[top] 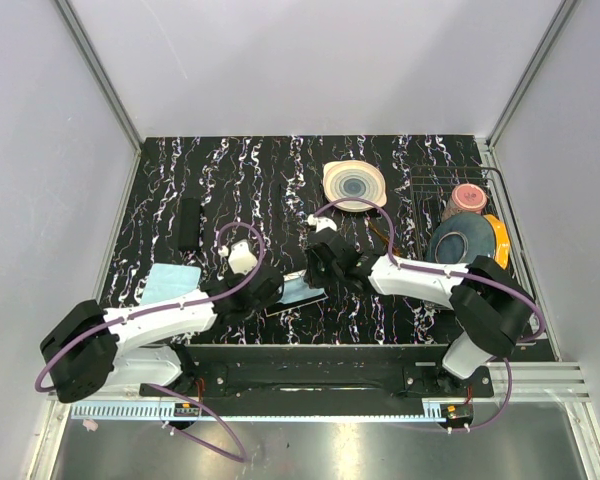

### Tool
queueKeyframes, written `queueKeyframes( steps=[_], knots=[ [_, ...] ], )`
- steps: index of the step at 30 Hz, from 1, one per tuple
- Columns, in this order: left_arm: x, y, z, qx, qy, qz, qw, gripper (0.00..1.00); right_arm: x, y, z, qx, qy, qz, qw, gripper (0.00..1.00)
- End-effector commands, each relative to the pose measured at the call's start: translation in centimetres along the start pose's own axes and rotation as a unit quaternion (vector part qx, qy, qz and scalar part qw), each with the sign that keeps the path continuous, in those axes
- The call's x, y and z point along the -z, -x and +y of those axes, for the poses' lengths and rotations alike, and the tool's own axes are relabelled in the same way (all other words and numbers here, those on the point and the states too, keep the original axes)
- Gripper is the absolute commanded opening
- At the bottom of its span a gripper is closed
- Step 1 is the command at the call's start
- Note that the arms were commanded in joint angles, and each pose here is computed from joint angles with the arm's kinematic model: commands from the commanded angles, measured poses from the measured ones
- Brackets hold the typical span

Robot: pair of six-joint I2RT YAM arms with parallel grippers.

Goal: Organize the sunglasses
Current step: Smooth out the folded cleaning cloth near the sunglasses case.

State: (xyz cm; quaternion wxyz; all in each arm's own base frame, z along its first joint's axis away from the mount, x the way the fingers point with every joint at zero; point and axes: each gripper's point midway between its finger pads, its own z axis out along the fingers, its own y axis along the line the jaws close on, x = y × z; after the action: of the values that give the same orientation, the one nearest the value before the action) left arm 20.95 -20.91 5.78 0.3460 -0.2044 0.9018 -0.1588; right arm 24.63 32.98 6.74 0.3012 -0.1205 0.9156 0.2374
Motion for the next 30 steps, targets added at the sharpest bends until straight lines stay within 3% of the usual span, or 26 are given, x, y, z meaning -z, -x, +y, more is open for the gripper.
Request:
queueKeyframes(
  steps=[1, 8, 15, 23, 30],
  knots=[
    [-0.4, 0.3, -1.5, 0.009, -0.025, -0.011, 1.0, 0.2, 0.3, 1.2, 1.5, 0.011, 0.028, -0.012, 0.999, 0.0],
    [-1.6, 0.0, -2.6, -0.002, -0.029, -0.012, 0.999, 0.15, -2.0, 0.4, 1.7, 0.013, 0.044, -0.014, 0.999, 0.0],
    [-2.9, -1.6, -0.5, -0.01, 0.008, 0.005, 1.0, 0.13, -2.7, -0.4, 0.8, 0.011, 0.029, -0.003, 1.0, 0.0],
    [-2.9, -1.8, 0.8, -0.015, 0.038, 0.008, 0.999, 0.13, -3.4, -1.3, -3.3, -0.004, -0.086, 0.006, 0.996, 0.0],
    [-2.9, -1.8, 0.6, -0.022, 0.037, 0.007, 0.999, 0.13, -2.9, 0.1, -5.6, -0.011, -0.157, -0.027, 0.987, 0.0]
  ],
)
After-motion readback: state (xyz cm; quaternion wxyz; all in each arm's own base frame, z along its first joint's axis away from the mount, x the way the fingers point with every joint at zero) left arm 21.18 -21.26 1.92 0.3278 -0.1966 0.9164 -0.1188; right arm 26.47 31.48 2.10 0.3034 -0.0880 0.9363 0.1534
